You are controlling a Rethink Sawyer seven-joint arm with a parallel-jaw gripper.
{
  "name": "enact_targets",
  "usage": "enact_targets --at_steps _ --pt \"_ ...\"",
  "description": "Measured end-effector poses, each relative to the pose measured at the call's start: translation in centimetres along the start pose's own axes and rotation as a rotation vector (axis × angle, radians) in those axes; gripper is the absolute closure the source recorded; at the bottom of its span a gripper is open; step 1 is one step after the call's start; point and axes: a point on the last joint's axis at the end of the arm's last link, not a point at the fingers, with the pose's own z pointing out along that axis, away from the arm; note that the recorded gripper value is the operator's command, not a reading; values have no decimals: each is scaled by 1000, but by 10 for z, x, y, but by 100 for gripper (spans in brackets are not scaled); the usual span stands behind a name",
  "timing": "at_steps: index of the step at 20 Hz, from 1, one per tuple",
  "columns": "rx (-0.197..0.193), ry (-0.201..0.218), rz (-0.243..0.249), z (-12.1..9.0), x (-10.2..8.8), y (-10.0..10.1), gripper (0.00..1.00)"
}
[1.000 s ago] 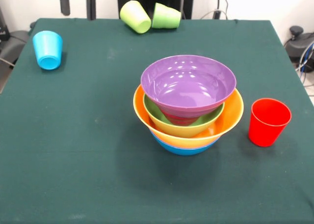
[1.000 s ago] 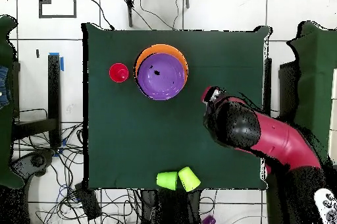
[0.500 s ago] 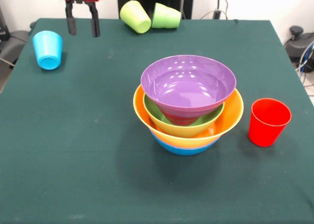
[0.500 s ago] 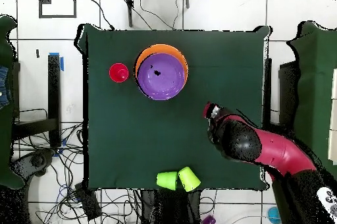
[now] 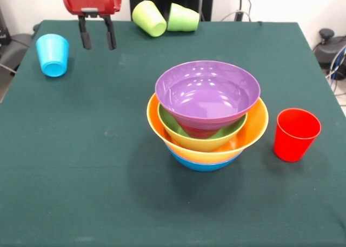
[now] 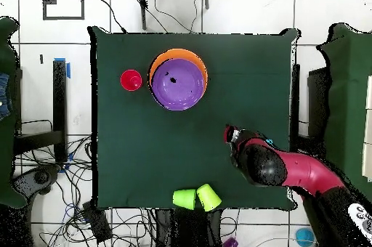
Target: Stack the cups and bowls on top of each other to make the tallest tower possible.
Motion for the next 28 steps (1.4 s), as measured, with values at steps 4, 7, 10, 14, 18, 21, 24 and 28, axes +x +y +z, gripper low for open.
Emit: enact_targets --at_steps 4,7,10,14,18,21,24,28 --pt "11 -4 -76 5 10 13 0" --pt "18 -20 -129 6 15 31 0" --pt "15 -52 -160 6 19 43 0" --pt "19 -83 -173 7 24 44 0" --pt "38 -126 -189 6 32 35 0" --pt "68 -133 -193 1 40 22 0" --pt "103 -125 -201 -6 47 11 0" --pt "145 -114 -215 -14 54 2 0"
